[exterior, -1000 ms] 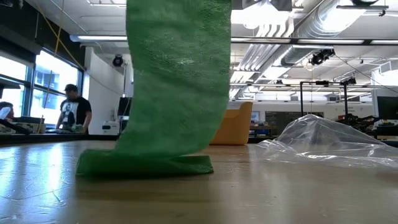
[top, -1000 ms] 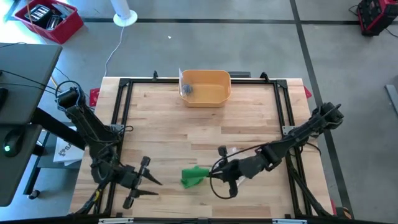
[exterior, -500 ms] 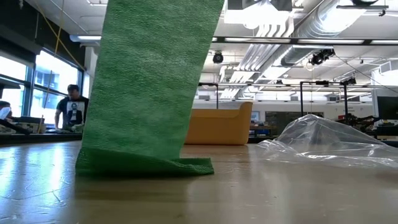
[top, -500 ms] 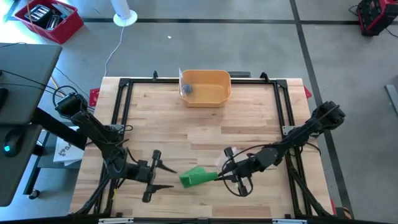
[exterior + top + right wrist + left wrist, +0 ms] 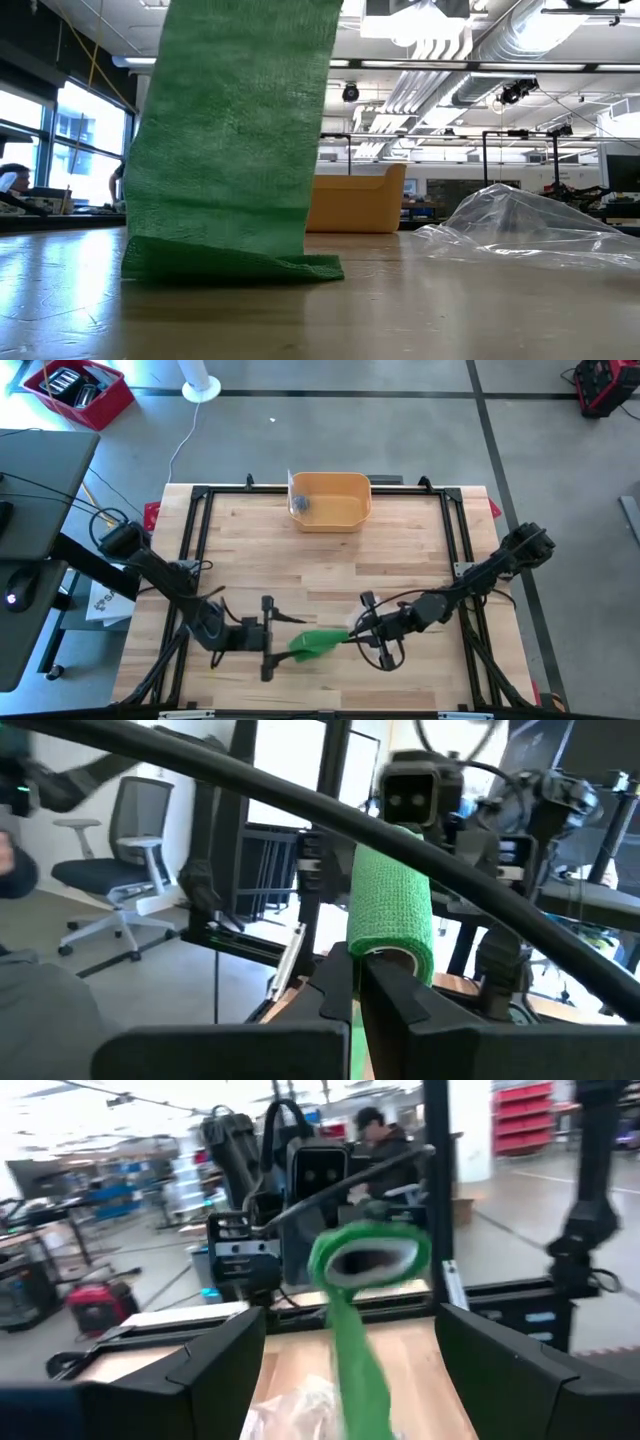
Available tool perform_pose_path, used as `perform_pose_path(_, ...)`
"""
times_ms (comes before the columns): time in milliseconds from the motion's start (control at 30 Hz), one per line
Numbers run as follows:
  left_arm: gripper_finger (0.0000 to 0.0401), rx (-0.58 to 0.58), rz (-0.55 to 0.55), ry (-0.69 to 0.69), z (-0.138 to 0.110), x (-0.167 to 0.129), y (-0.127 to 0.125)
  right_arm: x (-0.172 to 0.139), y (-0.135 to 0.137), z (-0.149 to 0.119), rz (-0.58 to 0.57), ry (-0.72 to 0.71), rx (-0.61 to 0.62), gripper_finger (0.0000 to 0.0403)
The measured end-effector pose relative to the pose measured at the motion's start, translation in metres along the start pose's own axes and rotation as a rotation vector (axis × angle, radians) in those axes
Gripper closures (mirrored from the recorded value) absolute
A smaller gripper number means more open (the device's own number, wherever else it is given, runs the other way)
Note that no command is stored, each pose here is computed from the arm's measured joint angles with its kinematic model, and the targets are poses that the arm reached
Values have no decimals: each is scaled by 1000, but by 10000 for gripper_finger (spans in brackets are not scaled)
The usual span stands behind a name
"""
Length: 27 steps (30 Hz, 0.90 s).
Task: Roll bandage
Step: Roll the green bandage
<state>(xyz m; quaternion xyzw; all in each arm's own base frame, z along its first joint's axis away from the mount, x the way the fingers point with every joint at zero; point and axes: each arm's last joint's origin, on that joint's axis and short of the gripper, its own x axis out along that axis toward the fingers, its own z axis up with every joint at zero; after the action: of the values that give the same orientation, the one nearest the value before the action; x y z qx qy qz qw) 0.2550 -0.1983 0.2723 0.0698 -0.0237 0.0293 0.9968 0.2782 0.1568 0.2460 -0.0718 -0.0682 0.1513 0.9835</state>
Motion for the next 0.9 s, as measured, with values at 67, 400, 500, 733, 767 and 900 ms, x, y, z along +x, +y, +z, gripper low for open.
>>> perform_pose_path(67, 112, -5, 18, -2, 3, 8, -4, 0, -1, 0, -4, 3, -1, 403)
perform_pose_path(400, 113, -88, 37, -26, 12, 16, -3, 0, -1, -1, -6, 10, -5, 403)
perform_pose_path(500, 115, -106, 9, -31, 11, 18, -2, 0, -1, -1, -6, 10, -13, 403)
perform_pose_path(733, 139, -127, 9, -26, 10, 21, 1, 0, -1, -1, -6, 10, -24, 403)
perform_pose_path(767, 145, -127, 8, -26, 10, 21, 1, 0, -1, -1, -6, 10, -24, 403)
perform_pose_path(900, 176, -128, 7, -26, 10, 21, 1, 0, -1, -1, -6, 10, -23, 403)
